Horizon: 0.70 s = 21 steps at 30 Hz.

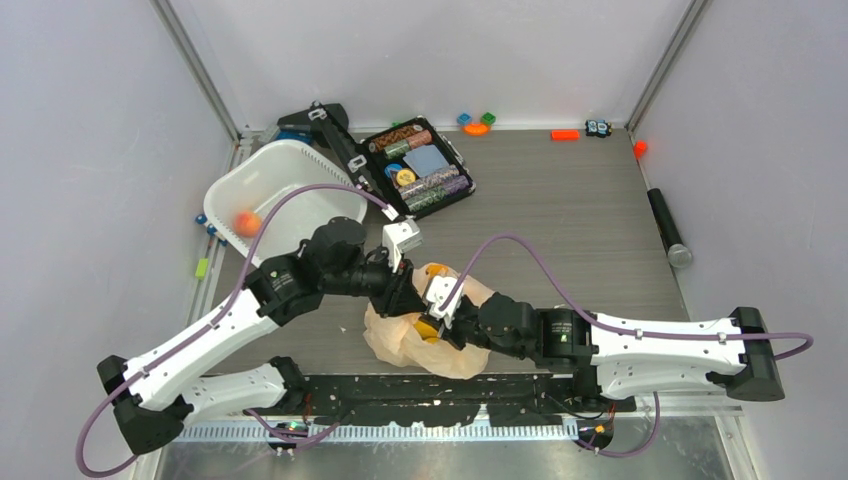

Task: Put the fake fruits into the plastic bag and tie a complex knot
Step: Adjust the plastic bag at the center of the board.

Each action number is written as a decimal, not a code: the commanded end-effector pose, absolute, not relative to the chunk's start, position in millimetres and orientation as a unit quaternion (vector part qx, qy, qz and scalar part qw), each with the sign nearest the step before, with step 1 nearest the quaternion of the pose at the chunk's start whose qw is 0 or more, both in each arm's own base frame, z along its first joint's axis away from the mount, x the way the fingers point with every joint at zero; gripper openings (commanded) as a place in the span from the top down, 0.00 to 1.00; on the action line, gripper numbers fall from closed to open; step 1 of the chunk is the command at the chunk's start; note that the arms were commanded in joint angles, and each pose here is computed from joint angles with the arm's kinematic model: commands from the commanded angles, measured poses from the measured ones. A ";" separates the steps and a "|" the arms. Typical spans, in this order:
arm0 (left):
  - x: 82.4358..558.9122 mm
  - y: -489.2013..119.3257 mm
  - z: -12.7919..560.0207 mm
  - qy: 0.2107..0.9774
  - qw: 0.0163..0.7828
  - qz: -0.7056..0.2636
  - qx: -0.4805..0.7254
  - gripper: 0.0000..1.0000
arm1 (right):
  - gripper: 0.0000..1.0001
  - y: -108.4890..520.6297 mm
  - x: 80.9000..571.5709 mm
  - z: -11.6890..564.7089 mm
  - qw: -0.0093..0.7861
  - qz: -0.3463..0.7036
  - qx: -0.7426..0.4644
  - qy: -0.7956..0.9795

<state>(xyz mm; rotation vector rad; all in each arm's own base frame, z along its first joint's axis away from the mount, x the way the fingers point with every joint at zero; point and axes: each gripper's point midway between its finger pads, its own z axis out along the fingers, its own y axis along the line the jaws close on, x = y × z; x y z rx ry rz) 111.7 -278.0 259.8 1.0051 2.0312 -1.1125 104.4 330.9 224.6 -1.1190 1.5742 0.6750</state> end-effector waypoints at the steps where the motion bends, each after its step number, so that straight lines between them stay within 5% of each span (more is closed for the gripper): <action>1: 114.3 -280.6 269.1 0.760 0.316 -0.420 0.382 0.86 | 0.95 335.5 103.6 234.0 0.531 0.287 -0.466 0.647; 5: 113.8 -279.9 271.8 0.755 0.323 -0.423 0.383 1.00 | 0.90 332.5 102.0 237.6 0.532 0.292 -0.464 0.646; 10: 111.5 -277.7 290.7 0.720 0.365 -0.441 0.391 1.00 | 0.49 315.2 97.5 266.3 0.551 0.320 -0.443 0.631; 14: 103.6 -275.6 303.5 0.689 0.377 -0.450 0.425 1.00 | 0.26 289.5 97.7 296.2 0.577 0.336 -0.414 0.619; 21: 92.0 -279.7 323.1 0.625 0.367 -0.502 0.472 1.00 | 0.18 247.5 118.0 298.5 0.614 0.266 -0.396 0.629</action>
